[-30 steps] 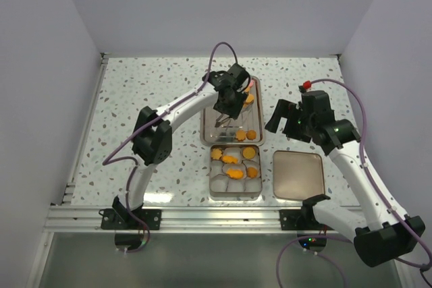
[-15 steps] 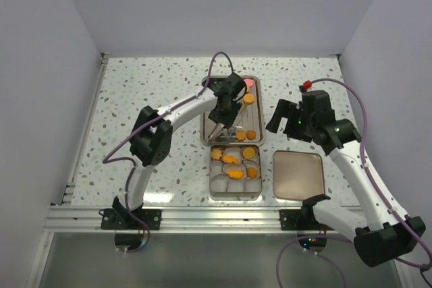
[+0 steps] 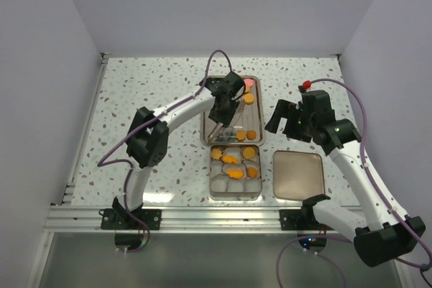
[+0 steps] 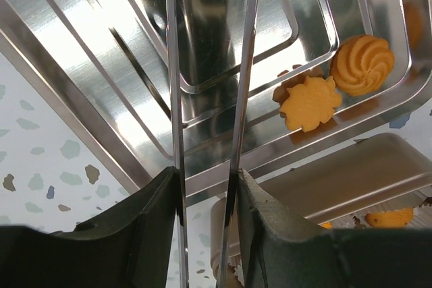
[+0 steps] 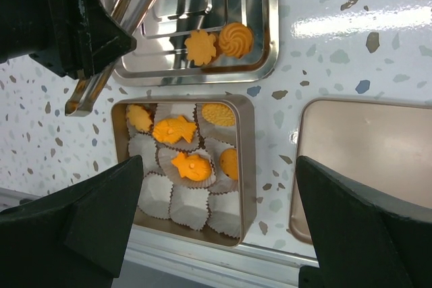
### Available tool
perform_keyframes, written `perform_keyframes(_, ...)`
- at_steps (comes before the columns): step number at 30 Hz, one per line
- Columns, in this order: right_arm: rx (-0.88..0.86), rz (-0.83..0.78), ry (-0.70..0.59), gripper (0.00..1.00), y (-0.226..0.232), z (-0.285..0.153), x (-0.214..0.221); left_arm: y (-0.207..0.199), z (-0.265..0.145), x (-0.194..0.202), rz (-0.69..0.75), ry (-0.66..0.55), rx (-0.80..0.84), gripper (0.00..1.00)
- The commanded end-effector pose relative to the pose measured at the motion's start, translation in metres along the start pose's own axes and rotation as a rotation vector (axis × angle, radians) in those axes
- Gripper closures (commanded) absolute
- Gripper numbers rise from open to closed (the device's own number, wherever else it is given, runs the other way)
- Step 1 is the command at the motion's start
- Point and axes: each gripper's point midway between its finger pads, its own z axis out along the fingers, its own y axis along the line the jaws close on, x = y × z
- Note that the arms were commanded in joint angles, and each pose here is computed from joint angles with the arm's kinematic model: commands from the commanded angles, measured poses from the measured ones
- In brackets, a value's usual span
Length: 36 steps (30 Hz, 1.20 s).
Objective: Pack the cookies
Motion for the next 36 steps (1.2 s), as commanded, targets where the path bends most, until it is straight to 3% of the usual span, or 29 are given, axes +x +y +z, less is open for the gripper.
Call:
perform_keyframes(1, -0.039, -0.004, -0.021, 0.01, 0.008, -0.004, -0.006, 0.001, -0.054, -0.038, -0.036, -0.161, 0.021, 0.66)
perform_keyframes(9, -0.035, -0.007, -0.048, 0.01, 0.009, -0.006, -0.015, 0.011, -0.114, -0.038, -0.027, -0.259, 0.021, 0.67)
perform_keyframes(12, -0.053, 0.007, -0.045, 0.01, 0.014, -0.005, -0.017, 0.013, -0.133, -0.022, 0.012, -0.295, 0.055, 0.67)
perform_keyframes(24, -0.137, 0.081, 0.030, 0.01, 0.029, 0.014, -0.001, 0.024, -0.176, 0.095, 0.044, -0.315, 0.177, 0.68)
perform_keyframes(30, -0.141, 0.091, 0.066, 0.01, 0.027, 0.024, 0.010, 0.014, -0.165, 0.165, 0.061, -0.185, 0.252, 0.70)
perform_keyframes(36, -0.136, 0.095, 0.083, 0.01, 0.027, 0.028, 0.013, 0.001, -0.166, 0.208, 0.082, -0.114, 0.286, 0.71)
